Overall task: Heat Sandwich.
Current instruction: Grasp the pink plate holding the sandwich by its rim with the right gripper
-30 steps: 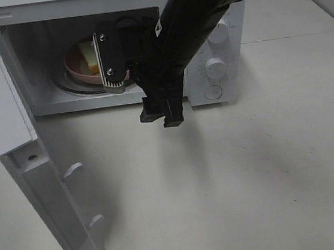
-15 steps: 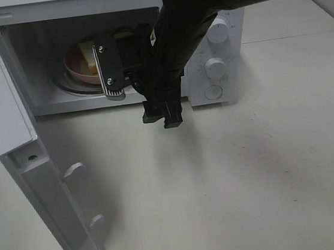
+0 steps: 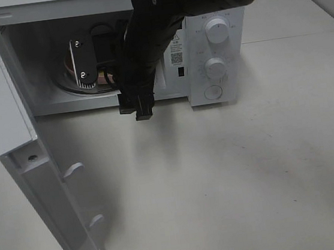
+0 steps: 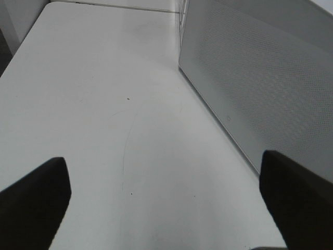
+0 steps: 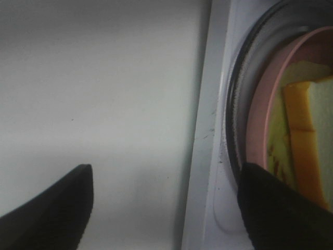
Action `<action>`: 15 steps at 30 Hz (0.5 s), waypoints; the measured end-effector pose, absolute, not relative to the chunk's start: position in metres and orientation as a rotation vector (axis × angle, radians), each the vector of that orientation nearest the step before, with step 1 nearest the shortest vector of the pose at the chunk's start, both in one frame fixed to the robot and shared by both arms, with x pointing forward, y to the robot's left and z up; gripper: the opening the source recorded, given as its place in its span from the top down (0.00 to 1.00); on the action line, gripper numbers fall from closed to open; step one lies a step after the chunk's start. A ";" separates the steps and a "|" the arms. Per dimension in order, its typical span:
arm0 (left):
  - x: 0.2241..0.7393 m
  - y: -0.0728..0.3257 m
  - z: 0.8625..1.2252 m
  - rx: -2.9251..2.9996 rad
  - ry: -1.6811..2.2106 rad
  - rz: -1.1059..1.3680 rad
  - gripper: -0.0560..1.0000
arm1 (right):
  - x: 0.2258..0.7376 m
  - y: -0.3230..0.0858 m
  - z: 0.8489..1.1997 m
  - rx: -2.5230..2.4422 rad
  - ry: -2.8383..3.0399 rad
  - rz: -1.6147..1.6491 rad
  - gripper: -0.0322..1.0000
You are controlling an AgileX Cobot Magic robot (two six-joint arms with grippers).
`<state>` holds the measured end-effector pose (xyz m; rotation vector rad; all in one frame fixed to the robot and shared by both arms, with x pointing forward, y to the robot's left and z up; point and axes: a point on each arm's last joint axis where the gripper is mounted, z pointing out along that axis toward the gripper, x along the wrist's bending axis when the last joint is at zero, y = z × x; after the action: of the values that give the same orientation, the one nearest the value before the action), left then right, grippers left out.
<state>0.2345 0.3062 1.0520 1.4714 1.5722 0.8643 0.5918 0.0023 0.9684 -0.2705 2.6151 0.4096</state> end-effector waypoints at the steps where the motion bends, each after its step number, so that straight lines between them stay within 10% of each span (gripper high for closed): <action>1: 0.235 0.306 1.052 1.471 1.572 0.864 0.09 | 0.594 0.004 0.968 -0.265 2.611 0.414 0.25; 15: 0.235 0.306 1.052 1.471 1.572 0.864 0.09 | 0.611 0.021 0.956 -0.207 2.617 0.470 0.25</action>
<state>0.2345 0.3062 1.0520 1.4714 1.5722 0.8643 0.6111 0.0213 0.9559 -0.2075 2.6173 0.4700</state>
